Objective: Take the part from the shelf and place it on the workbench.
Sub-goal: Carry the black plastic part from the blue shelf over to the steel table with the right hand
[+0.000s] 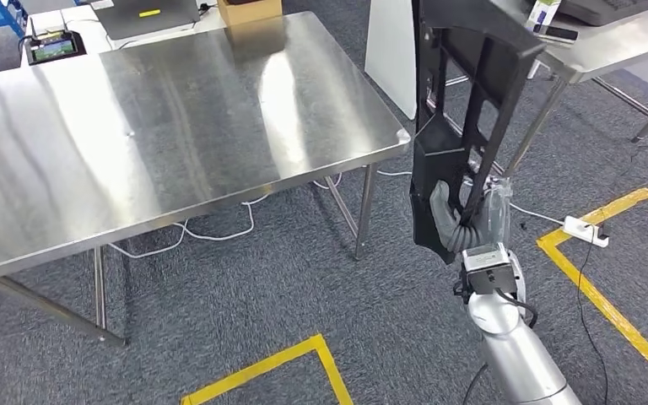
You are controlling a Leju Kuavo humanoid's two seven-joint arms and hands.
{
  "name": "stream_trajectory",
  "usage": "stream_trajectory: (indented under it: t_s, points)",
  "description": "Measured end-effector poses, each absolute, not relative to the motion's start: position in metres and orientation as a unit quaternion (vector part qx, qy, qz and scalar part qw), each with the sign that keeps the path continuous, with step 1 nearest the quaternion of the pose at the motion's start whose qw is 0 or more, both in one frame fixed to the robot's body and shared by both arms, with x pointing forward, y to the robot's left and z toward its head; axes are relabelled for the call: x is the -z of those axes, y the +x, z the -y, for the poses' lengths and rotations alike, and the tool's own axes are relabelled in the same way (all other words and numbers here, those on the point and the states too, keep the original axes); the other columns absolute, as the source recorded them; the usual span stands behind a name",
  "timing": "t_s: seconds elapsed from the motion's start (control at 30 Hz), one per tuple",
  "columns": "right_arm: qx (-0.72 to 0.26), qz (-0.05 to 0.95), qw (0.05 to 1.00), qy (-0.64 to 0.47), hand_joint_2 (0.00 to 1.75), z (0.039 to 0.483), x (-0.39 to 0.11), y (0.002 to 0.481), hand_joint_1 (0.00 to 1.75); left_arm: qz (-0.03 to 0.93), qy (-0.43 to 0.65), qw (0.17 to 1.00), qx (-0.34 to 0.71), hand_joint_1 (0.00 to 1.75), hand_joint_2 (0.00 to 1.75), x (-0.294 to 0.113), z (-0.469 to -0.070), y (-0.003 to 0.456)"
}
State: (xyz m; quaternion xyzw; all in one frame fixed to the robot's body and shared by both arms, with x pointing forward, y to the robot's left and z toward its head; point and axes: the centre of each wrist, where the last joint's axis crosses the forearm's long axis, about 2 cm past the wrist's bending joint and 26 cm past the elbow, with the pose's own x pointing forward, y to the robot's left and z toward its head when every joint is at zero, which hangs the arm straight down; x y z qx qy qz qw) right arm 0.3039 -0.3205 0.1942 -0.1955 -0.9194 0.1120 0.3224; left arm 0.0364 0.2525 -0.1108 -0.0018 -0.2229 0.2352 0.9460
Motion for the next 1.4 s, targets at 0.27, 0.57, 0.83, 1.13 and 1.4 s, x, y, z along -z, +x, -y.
stream_trajectory:
  t_s: [0.27, 0.57, 0.83, 1.13, 1.4]
  points:
    - [-0.114, 0.92, 0.318, -0.199, 1.75, 0.326, -0.197, 0.303, 1.75, 0.225, -0.009, 0.945, -0.236, 0.0, 1.75, 0.11, -0.247, 0.043]
    - [-0.118, 0.917, 0.323, -0.2, 1.75, 0.328, -0.194, 0.3, 1.75, 0.222, -0.01, 0.946, -0.237, 0.0, 1.75, 0.11, -0.246, 0.04]
    - [-0.117, 0.918, 0.321, -0.201, 1.75, 0.329, -0.195, 0.301, 1.75, 0.221, -0.01, 0.946, -0.237, 0.0, 1.75, 0.11, -0.246, 0.039]
    - [-0.114, 0.922, 0.31, -0.202, 1.75, 0.329, -0.202, 0.303, 1.75, 0.223, -0.01, 0.946, -0.237, 0.0, 1.75, 0.11, -0.245, 0.041]
    - [-0.117, 0.92, 0.314, -0.203, 1.75, 0.33, -0.199, 0.301, 1.75, 0.219, -0.012, 0.946, -0.237, 0.0, 1.75, 0.11, -0.243, 0.037]
